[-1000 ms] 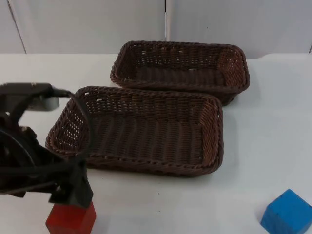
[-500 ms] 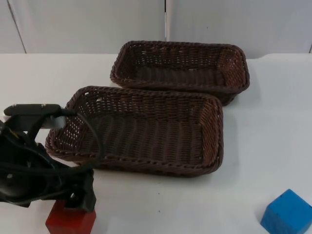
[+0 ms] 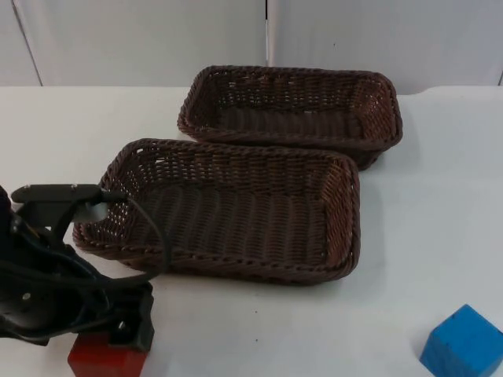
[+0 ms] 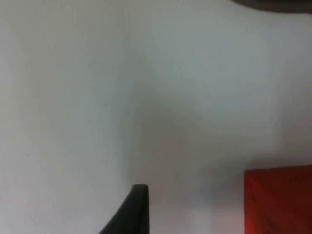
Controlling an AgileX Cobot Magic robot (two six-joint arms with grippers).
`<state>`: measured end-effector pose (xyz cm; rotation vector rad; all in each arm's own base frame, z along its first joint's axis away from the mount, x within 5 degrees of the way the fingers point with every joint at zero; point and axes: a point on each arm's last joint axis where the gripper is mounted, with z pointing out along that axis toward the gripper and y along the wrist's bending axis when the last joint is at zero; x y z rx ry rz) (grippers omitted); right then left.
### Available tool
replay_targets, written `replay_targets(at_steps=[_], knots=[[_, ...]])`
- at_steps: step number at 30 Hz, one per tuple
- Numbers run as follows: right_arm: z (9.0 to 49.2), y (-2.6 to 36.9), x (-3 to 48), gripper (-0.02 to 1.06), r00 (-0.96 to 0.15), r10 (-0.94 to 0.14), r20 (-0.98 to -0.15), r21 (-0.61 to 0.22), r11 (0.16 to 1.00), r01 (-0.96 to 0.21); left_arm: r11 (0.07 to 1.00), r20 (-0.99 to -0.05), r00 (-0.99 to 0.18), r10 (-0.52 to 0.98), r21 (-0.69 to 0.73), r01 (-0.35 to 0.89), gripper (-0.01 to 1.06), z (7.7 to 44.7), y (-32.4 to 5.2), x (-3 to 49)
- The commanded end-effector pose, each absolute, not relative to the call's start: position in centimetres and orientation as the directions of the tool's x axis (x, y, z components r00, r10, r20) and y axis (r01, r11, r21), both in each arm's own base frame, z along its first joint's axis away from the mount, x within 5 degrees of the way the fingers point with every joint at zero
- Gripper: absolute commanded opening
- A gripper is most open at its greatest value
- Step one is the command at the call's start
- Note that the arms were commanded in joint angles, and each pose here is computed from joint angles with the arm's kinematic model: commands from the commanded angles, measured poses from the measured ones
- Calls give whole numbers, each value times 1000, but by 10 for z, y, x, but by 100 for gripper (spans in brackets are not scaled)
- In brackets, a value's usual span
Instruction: Pick up one cube with the left hand and place it into the upper basket. Pick up one cube with the right hand and place it into the lower basket.
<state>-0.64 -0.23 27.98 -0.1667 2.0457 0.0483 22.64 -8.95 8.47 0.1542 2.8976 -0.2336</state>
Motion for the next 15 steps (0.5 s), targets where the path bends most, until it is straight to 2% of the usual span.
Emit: replay_targets(at_steps=[1,5,9,11,13,14,15], knots=[[280,-2,-7,78,-448,-105,-888,-44,989,-145,982,-251,-965,82,-144,121,105,85,-91,228],[280,-2,-7,78,-448,-105,-888,-44,989,-145,982,-257,-963,81,-143,121,105,85,-91,228],[280,-2,-7,78,-448,-105,-888,-44,989,-145,982,-253,-964,82,-144,121,100,85,-91,228],[280,-2,-7,78,-448,-105,-888,-44,989,-145,982,-251,-965,82,-144,121,89,85,-91,228],[280,-2,-7,78,-448,-105,-888,-44,989,-145,983,-249,-966,66,-151,106,74,85,-91,228],[280,-2,-7,78,-448,-105,-888,-44,989,-145,983,-249,-966,66,-151,106,74,85,-91,228],[280,-2,-7,78,-448,-105,-888,-44,989,-145,983,-246,-968,47,-159,88,65,85,-91,228]])
